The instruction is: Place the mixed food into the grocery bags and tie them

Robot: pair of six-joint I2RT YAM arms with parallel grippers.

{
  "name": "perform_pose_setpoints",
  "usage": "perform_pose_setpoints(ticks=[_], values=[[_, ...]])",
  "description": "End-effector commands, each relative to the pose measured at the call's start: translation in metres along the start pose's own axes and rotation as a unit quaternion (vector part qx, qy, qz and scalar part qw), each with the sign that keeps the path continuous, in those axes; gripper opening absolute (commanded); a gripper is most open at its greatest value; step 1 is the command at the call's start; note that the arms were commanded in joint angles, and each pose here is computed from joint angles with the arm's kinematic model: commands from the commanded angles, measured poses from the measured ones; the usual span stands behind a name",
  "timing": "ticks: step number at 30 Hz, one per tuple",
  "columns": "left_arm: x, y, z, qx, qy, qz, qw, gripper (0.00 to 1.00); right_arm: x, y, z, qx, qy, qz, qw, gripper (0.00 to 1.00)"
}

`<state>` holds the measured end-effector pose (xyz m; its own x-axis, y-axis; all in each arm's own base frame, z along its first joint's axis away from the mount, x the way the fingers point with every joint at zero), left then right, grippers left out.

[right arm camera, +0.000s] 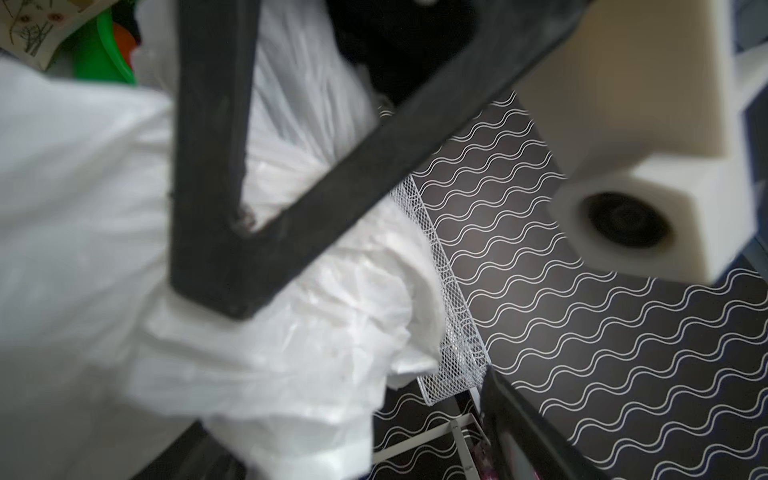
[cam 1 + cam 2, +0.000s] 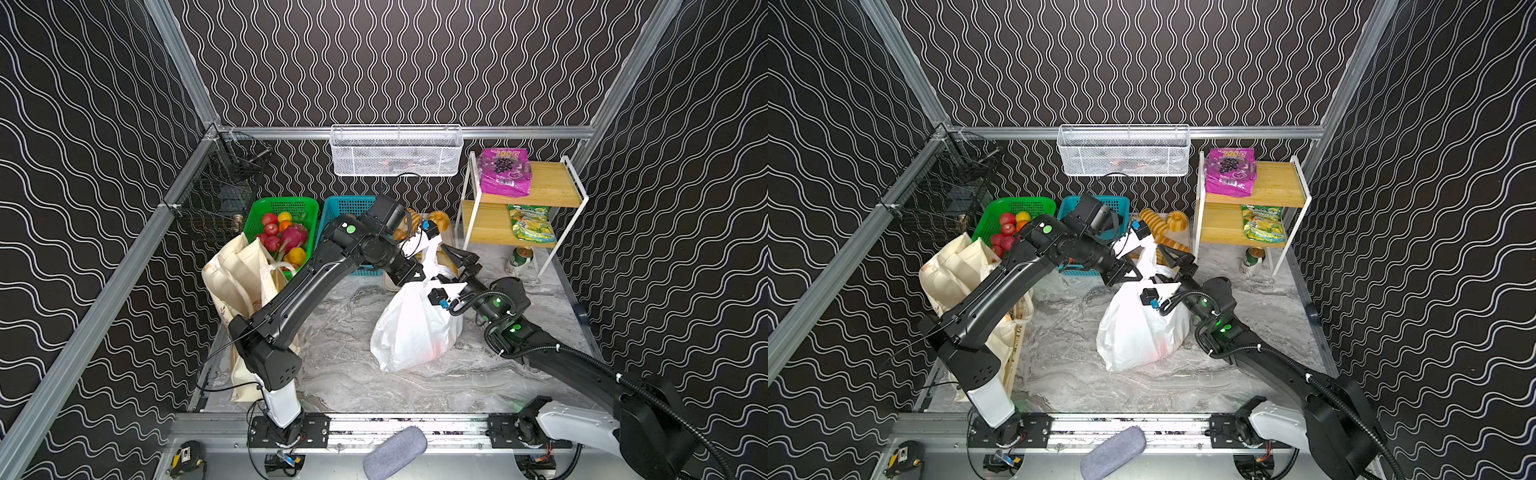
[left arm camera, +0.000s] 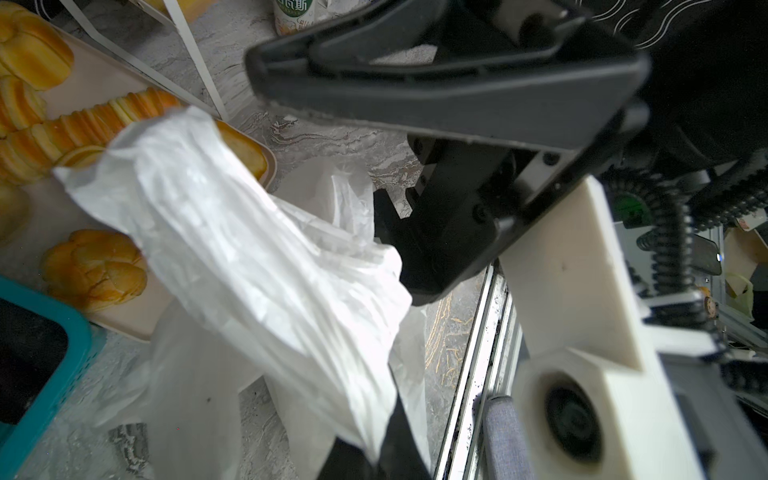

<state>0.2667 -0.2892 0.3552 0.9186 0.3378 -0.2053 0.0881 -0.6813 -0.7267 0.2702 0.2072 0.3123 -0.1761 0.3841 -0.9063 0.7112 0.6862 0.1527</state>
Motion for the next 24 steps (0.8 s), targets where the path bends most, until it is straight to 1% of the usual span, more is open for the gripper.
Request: perform_pose_setpoints(ticks=[1, 5, 7, 9, 12, 13, 14, 15, 18, 20, 21, 22, 23, 24], values=[[-0.004, -0.001, -0.001, -0.003, 0.007, 0.018, 1.0, 0.0, 0.001, 0.003, -0.009, -0.034, 0.009, -0.02, 0.999, 0.83], [-0.006, -0.001, -0.004, -0.008, 0.01, 0.028, 1.0, 0.0, 0.01, 0.012, -0.006, -0.014, 0.026, -0.086, 0.996, 0.77], [-0.006, -0.003, -0.005, -0.008, 0.013, 0.028, 1.0, 0.0, 0.015, 0.015, -0.002, -0.008, 0.024, -0.087, 0.996, 0.73], [-0.008, -0.006, -0.006, -0.01, 0.017, 0.027, 0.999, 0.0, 0.019, 0.016, 0.001, -0.007, 0.027, -0.079, 0.997, 0.73], [-0.009, -0.007, -0.005, -0.014, 0.024, 0.03, 0.999, 0.0, 0.025, 0.021, 0.005, 0.01, 0.028, -0.117, 0.993, 0.67], [-0.01, -0.006, -0.005, -0.015, 0.026, 0.034, 0.999, 0.0, 0.024, 0.022, 0.003, 0.008, 0.028, -0.116, 0.993, 0.64], [-0.01, -0.005, -0.004, -0.015, 0.027, 0.037, 0.999, 0.0, 0.023, 0.022, 0.002, 0.003, 0.029, -0.114, 0.993, 0.6], [-0.01, -0.004, -0.004, -0.015, 0.027, 0.038, 0.999, 0.0, 0.022, 0.022, 0.001, 0.0, 0.035, -0.119, 0.992, 0.52], [-0.008, -0.005, -0.003, -0.013, 0.029, 0.029, 0.999, 0.0, 0.022, 0.022, -0.001, 0.008, 0.057, -0.148, 0.987, 0.35], [-0.009, -0.006, -0.004, -0.02, 0.034, 0.029, 0.999, 0.0, 0.024, 0.019, -0.003, 0.007, 0.072, -0.162, 0.984, 0.2], [-0.009, -0.007, -0.005, -0.022, 0.036, 0.028, 0.999, 0.0, 0.024, 0.017, -0.005, 0.002, 0.082, -0.167, 0.982, 0.16], [-0.009, -0.006, -0.005, -0.021, 0.035, 0.026, 0.999, 0.0, 0.025, 0.015, -0.007, 0.0, 0.097, -0.172, 0.98, 0.09], [-0.008, -0.007, -0.005, -0.021, 0.036, 0.024, 0.999, 0.0, 0.025, 0.014, -0.008, 0.002, 0.112, -0.18, 0.977, 0.03], [-0.008, -0.007, -0.005, -0.02, 0.037, 0.021, 0.999, 0.0, 0.025, 0.012, -0.009, 0.007, 0.12, -0.187, 0.975, 0.0]])
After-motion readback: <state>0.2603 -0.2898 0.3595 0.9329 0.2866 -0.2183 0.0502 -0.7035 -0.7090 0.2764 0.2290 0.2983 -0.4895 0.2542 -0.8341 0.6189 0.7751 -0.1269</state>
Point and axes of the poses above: each gripper's point midway between its finger pads, its own y axis out along the fingers, its own x axis along the line the jaws close on, z = x × y, the point moved 6 cm from there along -y, back along the fingers, and after that the axes turned 4 degrees about y, right-handed, at the moved point
